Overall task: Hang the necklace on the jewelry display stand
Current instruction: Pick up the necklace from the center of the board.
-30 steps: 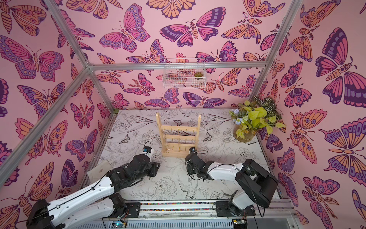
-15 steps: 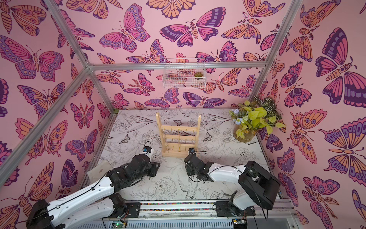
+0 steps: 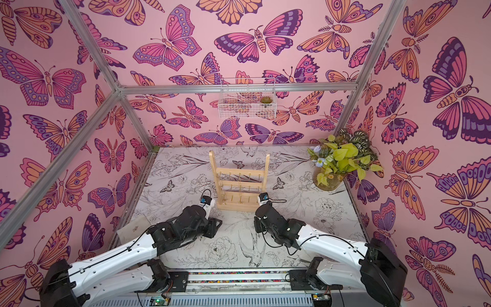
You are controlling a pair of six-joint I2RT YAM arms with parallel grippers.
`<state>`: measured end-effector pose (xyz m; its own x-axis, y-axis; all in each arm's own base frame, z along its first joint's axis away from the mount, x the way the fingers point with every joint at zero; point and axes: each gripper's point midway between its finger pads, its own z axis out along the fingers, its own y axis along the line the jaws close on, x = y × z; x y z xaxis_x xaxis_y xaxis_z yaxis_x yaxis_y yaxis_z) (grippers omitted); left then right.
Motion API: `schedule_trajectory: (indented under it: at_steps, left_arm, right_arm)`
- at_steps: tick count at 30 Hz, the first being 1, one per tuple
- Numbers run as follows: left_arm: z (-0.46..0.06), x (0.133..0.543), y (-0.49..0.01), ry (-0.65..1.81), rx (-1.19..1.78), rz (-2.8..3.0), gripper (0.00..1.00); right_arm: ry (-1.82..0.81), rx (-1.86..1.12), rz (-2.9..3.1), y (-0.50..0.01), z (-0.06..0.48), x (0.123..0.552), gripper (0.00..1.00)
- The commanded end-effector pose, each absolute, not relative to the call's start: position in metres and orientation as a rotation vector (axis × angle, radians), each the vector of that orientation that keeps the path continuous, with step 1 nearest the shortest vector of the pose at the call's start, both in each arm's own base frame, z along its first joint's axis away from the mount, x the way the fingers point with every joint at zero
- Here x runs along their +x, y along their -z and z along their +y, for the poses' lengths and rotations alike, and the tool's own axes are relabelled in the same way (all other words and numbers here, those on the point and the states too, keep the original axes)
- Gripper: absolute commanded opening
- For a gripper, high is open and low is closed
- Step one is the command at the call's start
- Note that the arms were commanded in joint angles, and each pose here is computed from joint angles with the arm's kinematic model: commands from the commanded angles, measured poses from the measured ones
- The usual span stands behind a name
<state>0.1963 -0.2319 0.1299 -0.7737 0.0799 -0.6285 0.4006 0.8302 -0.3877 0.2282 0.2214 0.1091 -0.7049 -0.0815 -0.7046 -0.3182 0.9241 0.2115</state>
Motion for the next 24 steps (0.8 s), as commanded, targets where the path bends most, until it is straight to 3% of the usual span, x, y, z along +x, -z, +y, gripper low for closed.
schedule_trajectory:
  at_steps: [1,24]
  left_arm:
    - [-0.268,0.189,-0.153,0.877,0.492,2.297,0.36]
    - [-0.344,0.185,-0.211,1.189,0.861,1.853,0.51]
  right_arm:
    - [-0.422,-0.359,2.311,-0.129,0.224,0.219,0.02]
    - [-0.757,-0.517,2.024,-0.272,0.257,0.184,0.03]
